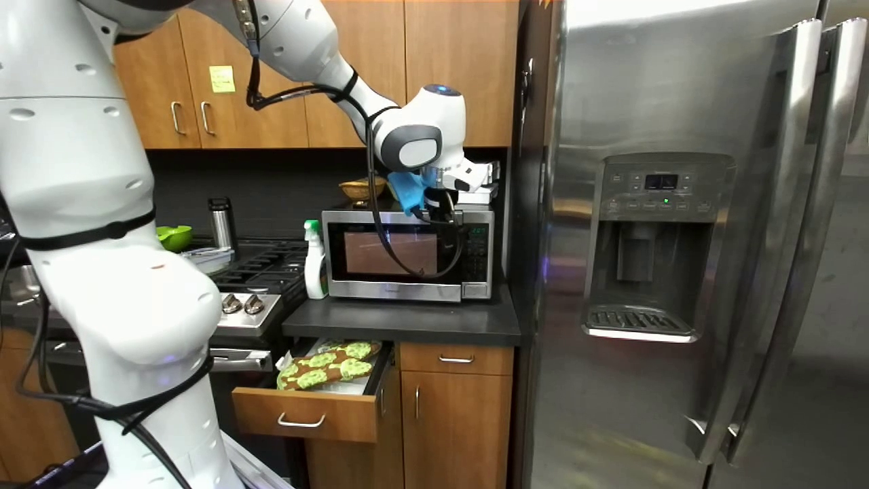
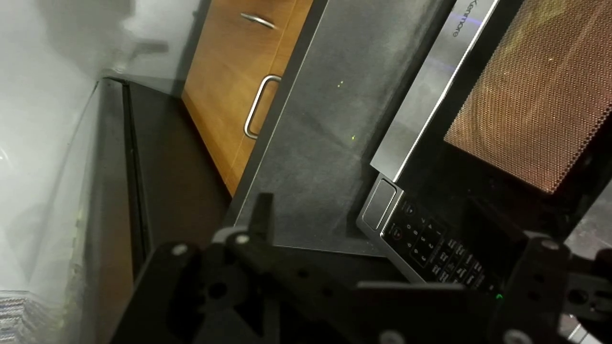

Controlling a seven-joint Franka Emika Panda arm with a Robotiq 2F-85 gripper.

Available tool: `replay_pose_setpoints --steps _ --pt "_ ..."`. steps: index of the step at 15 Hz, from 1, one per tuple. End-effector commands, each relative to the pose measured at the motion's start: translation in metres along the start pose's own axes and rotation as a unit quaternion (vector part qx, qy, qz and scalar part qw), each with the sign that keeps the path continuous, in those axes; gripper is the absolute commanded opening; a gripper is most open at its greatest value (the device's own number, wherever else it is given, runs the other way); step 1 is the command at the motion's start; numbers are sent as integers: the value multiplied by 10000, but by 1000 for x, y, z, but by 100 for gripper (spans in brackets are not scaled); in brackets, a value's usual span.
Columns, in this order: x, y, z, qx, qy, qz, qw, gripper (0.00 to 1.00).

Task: Press a button on the right side of the microwave

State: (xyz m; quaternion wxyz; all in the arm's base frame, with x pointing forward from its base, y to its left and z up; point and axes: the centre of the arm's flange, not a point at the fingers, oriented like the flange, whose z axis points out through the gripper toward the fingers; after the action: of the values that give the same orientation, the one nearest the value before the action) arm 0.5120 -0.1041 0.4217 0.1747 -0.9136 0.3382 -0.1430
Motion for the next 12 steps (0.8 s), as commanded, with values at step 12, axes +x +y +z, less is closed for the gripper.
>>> replay_pose_setpoints --steps 12 --pt "1 2 -3 97 -102 79 9999 100"
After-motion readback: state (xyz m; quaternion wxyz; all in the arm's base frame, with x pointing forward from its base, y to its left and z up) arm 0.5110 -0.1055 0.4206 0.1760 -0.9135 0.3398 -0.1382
